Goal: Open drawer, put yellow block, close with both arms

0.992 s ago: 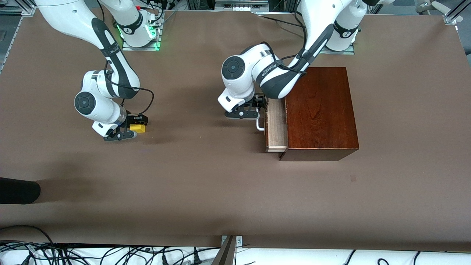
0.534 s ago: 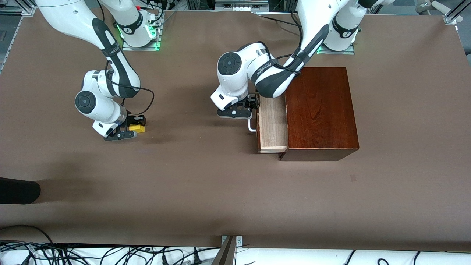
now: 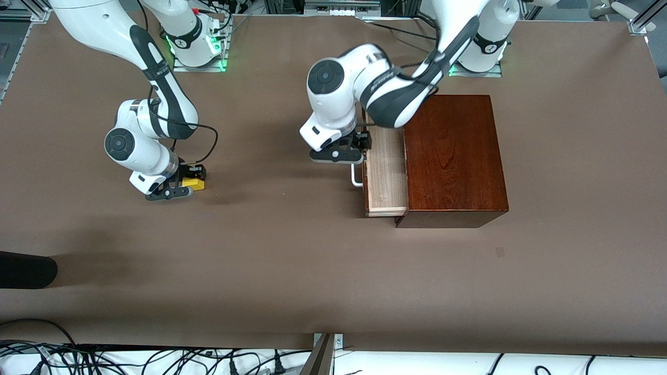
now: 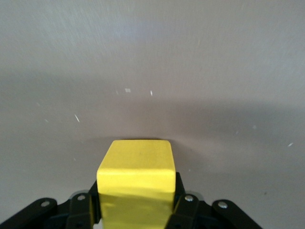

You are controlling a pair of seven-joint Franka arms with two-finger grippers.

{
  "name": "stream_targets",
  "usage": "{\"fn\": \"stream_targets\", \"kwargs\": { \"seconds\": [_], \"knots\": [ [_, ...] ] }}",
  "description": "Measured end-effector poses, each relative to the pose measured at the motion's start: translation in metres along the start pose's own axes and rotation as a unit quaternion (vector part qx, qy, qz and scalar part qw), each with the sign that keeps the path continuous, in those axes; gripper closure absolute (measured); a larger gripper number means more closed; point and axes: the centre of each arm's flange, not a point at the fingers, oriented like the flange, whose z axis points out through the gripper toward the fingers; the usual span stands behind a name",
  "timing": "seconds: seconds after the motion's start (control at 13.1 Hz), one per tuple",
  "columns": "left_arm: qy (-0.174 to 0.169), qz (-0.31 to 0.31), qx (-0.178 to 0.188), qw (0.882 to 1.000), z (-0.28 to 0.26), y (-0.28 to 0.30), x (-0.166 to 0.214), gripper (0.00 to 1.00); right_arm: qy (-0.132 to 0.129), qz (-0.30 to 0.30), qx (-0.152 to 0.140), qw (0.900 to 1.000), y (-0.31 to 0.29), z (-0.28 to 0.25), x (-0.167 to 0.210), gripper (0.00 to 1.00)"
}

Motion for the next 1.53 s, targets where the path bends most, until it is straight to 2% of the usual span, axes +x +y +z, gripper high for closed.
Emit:
{"fn": "stream_targets", "kwargs": {
  "seconds": [0.31, 0.61, 0.84, 1.07, 1.3, 1.45, 1.53],
  "knots": [
    [0.003, -0.032, 0.022, 0.999, -0.062, -0.077, 0.023, 0.0, -0.007, -0.015, 0.008, 1.0, -0.006, -0.056, 0.028, 0.44],
    [0.008, -0.001, 0.026, 1.0, -0.117, -0.183, 0.052, 0.0, -0.028, -0.043, 0.018, 0.999, -0.025, -0.143, 0.06, 0.44],
    [0.007, 0.011, 0.013, 1.0, -0.14, -0.263, 0.071, 0.0, -0.03, -0.086, 0.021, 0.996, -0.064, -0.201, 0.074, 0.44],
    [-0.021, 0.033, -0.008, 0.999, -0.157, -0.346, 0.084, 0.0, -0.016, -0.143, 0.018, 0.99, -0.124, -0.227, 0.076, 0.44],
    [-0.036, 0.053, -0.024, 0.998, -0.173, -0.416, 0.085, 0.0, -0.003, -0.228, 0.014, 0.974, -0.207, -0.237, 0.065, 0.44],
    [-0.028, 0.031, -0.037, 0.998, -0.185, -0.455, 0.08, 0.0, 0.007, -0.294, 0.011, 0.956, -0.286, -0.237, 0.046, 0.44],
    [-0.02, 0.02, -0.047, 0.998, -0.19, -0.475, 0.076, 0.0, 0.016, -0.33, 0.002, 0.944, -0.329, -0.239, 0.036, 0.44]
  ]
}}
